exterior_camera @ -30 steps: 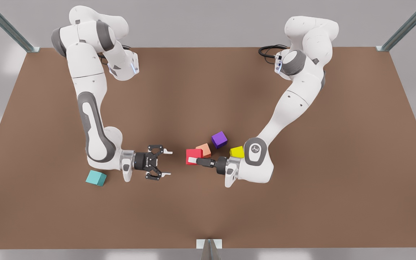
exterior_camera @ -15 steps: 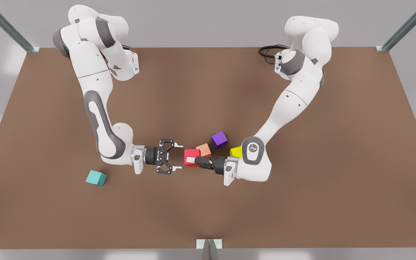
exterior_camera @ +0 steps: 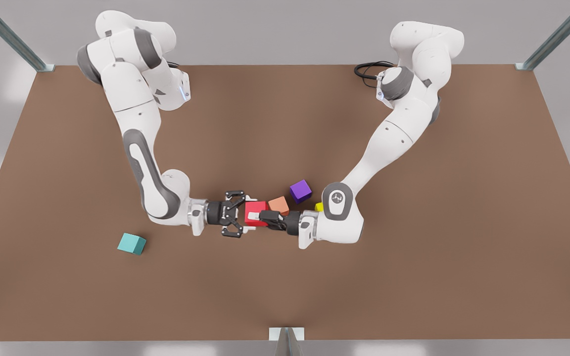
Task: Pick up red wooden cube and pass to hand red wooden cube and place in blue wooden cube
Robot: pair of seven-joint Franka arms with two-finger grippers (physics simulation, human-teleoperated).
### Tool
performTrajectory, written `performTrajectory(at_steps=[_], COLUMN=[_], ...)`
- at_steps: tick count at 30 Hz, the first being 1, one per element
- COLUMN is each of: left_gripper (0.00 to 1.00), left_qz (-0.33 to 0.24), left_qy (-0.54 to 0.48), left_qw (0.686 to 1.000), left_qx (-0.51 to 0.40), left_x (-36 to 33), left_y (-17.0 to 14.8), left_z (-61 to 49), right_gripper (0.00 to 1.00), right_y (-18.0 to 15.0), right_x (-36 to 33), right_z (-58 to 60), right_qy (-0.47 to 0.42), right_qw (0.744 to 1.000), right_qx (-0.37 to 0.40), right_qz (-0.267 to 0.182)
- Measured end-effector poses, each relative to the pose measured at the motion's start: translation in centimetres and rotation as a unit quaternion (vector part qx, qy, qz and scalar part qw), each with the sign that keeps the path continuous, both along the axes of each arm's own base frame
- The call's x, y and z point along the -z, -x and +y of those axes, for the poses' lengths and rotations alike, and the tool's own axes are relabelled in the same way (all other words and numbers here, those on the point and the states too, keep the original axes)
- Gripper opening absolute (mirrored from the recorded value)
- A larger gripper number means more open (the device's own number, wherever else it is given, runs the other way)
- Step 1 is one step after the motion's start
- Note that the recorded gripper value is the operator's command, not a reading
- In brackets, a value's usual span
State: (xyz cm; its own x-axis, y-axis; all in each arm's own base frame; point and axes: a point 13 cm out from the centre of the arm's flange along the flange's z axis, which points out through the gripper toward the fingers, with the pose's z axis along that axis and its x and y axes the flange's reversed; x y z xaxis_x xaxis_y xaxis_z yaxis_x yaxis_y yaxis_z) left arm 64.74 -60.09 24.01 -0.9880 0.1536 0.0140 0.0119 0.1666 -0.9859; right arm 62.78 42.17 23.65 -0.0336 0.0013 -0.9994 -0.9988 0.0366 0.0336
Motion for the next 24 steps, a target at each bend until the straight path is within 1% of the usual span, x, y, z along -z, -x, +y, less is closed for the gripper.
performTrajectory(at_steps=[6, 7, 8, 9, 10, 11, 12, 15, 18, 21, 24], left_gripper=[0.49, 0.49, 0.50, 0.51, 0.51, 0.84, 1.00, 1.00, 1.00, 1.00, 1.00], left_qz=[-0.007, -0.008, -0.009, -0.009, -0.010, -0.010, -0.008, 0.000, -0.003, -0.016, -0.041], left_qy=[-0.001, -0.001, -0.001, -0.001, -0.001, 0.000, 0.004, 0.021, 0.025, 0.023, 0.009], left_qw=[1.000, 1.000, 1.000, 1.000, 1.000, 1.000, 1.000, 1.000, 1.000, 0.999, 0.998], left_qx=[-0.003, -0.003, -0.003, -0.004, -0.004, -0.004, -0.004, -0.009, -0.014, -0.031, -0.042], left_x=[0.1, 0.0, 0.0, 0.0, 0.0, 0.0, -0.1, -0.5, -1.2, -2.2, -3.4], left_y=[-0.2, -0.2, -0.2, -0.2, -0.2, -0.2, -0.1, 0.0, -0.7, -3.4, -7.0], left_z=[0.0, 0.0, 0.0, 0.0, 0.0, 0.0, -0.1, -0.4, 0.2, 3.5, 9.6], right_gripper=[0.98, 0.92, 0.72, 0.54, 0.52, 0.51, 0.51, 0.51, 0.51, 0.51, 0.50], right_y=[0.5, 0.5, 0.5, 0.4, 0.4, 0.4, 0.4, 0.5, 0.5, 0.4, -0.5], right_x=[0.4, 0.3, 0.2, 0.2, 0.2, 0.2, 0.3, 0.4, 0.3, 0.3, -0.2], right_z=[1.3, 1.4, 1.4, 1.4, 1.3, 1.3, 1.4, 1.5, 1.5, 1.3, -0.2], right_qy=[-0.009, -0.010, -0.011, -0.011, -0.011, -0.011, -0.011, -0.011, -0.012, -0.011, -0.009], right_qw=[1.000, 1.000, 1.000, 1.000, 1.000, 1.000, 1.000, 1.000, 1.000, 1.000, 1.000], right_qx=[-0.003, -0.003, -0.002, -0.002, -0.003, -0.003, -0.003, -0.004, -0.003, -0.002, 0.006], right_qz=[-0.007, -0.009, -0.011, -0.013, -0.014, -0.015, -0.016, -0.018, -0.021, -0.023, -0.029])
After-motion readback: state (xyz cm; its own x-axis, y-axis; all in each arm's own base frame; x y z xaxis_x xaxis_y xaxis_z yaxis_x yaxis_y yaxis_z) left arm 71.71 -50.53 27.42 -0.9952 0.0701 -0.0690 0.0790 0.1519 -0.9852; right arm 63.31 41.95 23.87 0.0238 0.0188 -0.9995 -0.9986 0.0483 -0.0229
